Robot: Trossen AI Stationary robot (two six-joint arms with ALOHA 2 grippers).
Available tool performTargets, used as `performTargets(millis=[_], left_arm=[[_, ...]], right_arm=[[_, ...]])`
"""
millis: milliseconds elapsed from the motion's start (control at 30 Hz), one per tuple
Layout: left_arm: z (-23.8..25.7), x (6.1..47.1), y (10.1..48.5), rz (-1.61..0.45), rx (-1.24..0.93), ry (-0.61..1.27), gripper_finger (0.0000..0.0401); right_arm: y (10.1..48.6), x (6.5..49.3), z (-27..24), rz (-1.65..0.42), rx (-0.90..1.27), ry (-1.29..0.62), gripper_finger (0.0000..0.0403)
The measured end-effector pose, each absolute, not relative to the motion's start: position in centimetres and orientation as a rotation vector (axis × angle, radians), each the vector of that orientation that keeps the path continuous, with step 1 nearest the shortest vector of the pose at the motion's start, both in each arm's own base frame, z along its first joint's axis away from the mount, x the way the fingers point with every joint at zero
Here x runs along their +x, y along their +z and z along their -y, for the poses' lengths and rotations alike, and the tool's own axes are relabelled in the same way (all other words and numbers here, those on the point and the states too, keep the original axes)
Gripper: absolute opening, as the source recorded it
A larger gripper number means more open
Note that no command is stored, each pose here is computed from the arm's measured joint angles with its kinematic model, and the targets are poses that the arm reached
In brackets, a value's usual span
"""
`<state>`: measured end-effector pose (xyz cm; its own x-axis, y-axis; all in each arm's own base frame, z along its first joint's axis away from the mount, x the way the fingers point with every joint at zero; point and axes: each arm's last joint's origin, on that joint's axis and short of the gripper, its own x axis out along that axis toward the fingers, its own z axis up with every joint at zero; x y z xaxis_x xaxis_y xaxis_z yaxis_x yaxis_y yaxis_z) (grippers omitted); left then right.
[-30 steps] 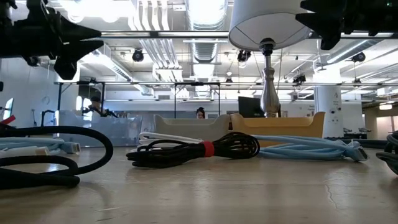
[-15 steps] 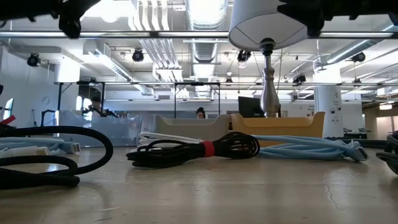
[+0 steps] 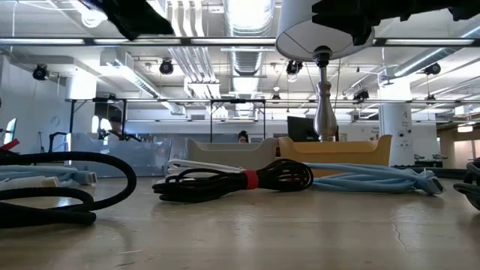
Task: Pick & Place USB Port
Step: Put the top white HDMI cable into the black bin
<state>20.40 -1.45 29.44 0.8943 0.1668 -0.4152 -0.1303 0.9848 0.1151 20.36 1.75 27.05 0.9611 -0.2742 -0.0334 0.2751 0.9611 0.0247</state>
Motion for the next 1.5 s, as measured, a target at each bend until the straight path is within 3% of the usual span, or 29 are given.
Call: performTargets(millis=[433, 733, 1067, 1200, 1400, 1500], left_arm=[[2.7, 27.4, 22.9, -0.751, 0.07, 0.006, 0.0122], [3.0, 29.1, 18.1, -0.929, 0.06, -0.019, 0.0122], [3.1, 30.0, 15.1, -1.014, 0.073, -0.034, 0.012], [3.1, 30.1, 14.7, -1.028, 0.086, -0.041, 0.0098], [3.2, 29.9, 15.3, -1.016, 0.059, -0.053, 0.0022], [3.2, 29.7, 16.0, -0.997, 0.051, -0.055, 0.0018]], right_arm=[[25.6, 20.2, -1.7, -0.124, 0.067, -0.284, 0.0127], [25.2, 20.2, -1.7, -0.148, 0.058, -0.283, 0.0123], [24.9, 20.3, -1.7, -0.174, 0.05, -0.284, 0.0121], [24.9, 20.2, -1.7, -0.176, 0.054, -0.285, 0.0116], [24.9, 20.2, -1.7, -0.176, 0.057, -0.286, 0.0118], [24.8, 20.2, -1.7, -0.176, 0.057, -0.286, 0.0117]])
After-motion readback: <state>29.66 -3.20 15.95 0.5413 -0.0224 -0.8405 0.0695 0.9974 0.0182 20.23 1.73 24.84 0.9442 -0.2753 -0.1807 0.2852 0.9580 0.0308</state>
